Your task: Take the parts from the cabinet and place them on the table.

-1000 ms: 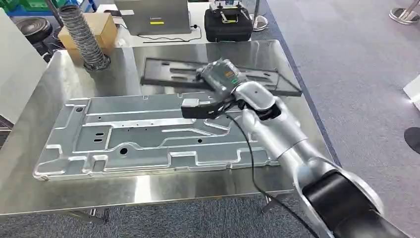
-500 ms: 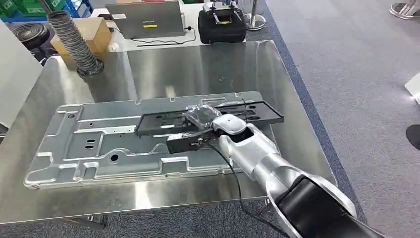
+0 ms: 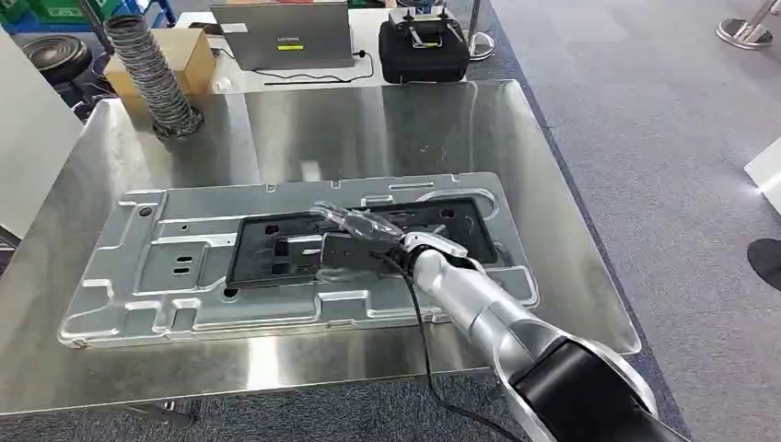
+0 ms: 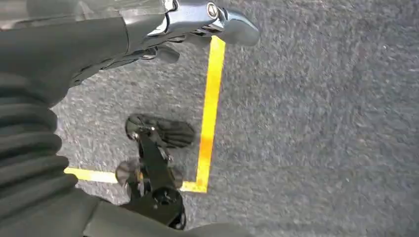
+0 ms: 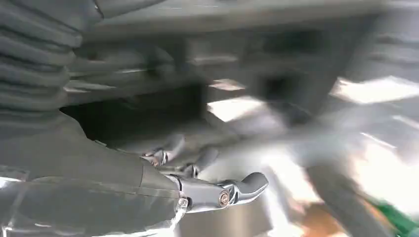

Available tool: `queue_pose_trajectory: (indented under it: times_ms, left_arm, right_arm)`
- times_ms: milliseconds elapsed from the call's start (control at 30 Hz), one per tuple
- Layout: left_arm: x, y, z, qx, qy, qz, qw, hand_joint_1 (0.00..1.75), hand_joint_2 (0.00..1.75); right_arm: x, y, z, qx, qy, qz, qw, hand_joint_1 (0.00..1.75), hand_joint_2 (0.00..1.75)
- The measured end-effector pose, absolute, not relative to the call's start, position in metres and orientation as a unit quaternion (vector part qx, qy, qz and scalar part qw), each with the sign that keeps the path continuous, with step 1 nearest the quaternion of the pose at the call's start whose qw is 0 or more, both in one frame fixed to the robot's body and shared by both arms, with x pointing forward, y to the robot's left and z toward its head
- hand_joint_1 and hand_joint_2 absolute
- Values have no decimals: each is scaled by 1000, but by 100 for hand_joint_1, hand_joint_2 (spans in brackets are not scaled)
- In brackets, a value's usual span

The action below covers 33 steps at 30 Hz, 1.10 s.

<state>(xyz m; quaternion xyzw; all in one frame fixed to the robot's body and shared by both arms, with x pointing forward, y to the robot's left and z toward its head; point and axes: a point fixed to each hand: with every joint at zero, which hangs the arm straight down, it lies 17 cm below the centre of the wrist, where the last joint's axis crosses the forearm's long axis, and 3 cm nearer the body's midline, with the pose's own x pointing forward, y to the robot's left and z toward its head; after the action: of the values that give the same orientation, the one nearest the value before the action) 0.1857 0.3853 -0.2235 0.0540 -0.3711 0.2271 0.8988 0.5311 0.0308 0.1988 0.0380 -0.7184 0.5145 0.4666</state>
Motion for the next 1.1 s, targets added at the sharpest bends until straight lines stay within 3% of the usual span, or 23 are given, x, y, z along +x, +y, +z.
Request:
queue_pose_trajectory:
  times_ms: [133, 200, 367, 467, 533, 700, 867, 1100]
  left_arm:
    - [182, 387, -222, 51, -379, 248, 890, 0, 0]
    - [175, 389, -223, 55, -376, 261, 887, 0, 0]
    - [159, 393, -227, 64, -368, 279, 885, 0, 0]
    - [159, 396, -226, 71, -370, 297, 878, 0, 0]
    - [155, 401, -226, 80, -369, 307, 873, 0, 0]
    - [141, 398, -230, 86, -360, 324, 870, 0, 0]
    - [134, 391, -233, 86, -353, 333, 870, 0, 0]
    - [146, 391, -230, 85, -360, 338, 865, 0, 0]
  right_arm:
    - [538, 16, 297, 213, -780, 324, 491, 0, 0]
    - [552, -32, 367, 260, -820, 208, 466, 0, 0]
    - [552, -127, 456, 256, -878, 99, 392, 0, 0]
    - [546, -203, 481, 97, -940, 35, 326, 0, 0]
    - [528, -287, 501, -103, -957, -12, 272, 0, 0]
    - [455, -417, 463, -382, -896, -43, 222, 0, 0]
    - [372, -503, 375, -485, -841, -37, 238, 0, 0]
    - [345, -533, 349, -538, -793, -28, 285, 0, 0]
